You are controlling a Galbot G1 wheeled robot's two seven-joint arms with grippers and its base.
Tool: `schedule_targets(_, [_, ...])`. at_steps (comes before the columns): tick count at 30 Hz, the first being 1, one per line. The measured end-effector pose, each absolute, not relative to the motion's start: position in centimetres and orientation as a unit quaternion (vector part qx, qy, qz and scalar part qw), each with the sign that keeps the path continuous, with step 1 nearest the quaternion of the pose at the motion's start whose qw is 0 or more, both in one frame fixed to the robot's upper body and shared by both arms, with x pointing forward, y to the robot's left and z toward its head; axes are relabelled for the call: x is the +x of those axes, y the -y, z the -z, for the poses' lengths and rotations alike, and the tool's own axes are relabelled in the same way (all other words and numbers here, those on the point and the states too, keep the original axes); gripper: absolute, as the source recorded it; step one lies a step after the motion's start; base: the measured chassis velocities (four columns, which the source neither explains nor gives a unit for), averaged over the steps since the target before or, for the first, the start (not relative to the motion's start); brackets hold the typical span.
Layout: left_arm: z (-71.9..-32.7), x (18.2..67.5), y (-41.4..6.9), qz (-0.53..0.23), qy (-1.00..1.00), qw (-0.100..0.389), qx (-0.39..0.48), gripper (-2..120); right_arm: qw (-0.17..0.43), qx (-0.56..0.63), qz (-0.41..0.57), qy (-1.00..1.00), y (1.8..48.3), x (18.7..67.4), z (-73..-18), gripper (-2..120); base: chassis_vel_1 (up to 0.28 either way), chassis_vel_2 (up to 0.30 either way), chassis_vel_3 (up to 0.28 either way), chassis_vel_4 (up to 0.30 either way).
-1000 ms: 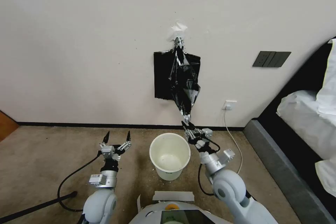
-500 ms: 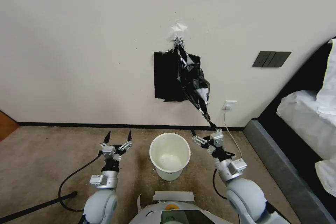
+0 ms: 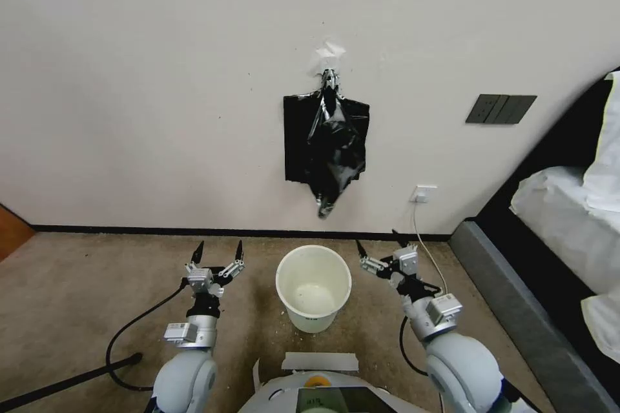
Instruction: Place a trash bag onto the trash bin.
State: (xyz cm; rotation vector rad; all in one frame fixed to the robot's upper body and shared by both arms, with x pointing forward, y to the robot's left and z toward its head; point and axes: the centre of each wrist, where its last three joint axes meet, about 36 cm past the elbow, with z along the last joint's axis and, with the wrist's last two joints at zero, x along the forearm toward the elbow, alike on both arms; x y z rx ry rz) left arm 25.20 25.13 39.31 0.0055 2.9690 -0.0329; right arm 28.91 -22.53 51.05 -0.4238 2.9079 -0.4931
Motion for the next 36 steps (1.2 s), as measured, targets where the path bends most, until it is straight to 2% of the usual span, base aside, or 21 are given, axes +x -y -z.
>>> schedule_targets(10, [-39.9,24.1,-23.1,0.006,-0.996,0.088,-0.001,100,0.129,-0.219,0.230,-0.940,22.1,33.8,-55.5,100,0.000,0.000,0.000,0.000])
schedule_targets(17, [-40.0,24.7,-23.4,0.011,-0.996,0.088,-0.005,100,0.135,-0.330,0.172,-0.918,20.2,39.4,-59.3,100,0.000,0.000,0.000,0.000])
schedule_targets(22, [-39.6,25.3,-24.2,0.012,-0.996,0.084,-0.008,100,0.138,-0.315,0.205,-0.916,17.5,42.9,-60.9,100,0.000,0.000,0.000,0.000])
schedule_targets(24, [-39.4,25.3,-23.9,0.018,-0.996,0.082,-0.009,100,0.140,-0.288,0.222,-0.921,15.2,44.0,-62.1,100,0.000,0.000,0.000,0.000])
schedule_targets(36, [-39.1,25.5,-24.3,0.020,-0.997,0.078,-0.016,100,0.071,-0.193,0.351,-0.913,9.2,42.8,-61.9,100,0.000,0.000,0.000,0.000])
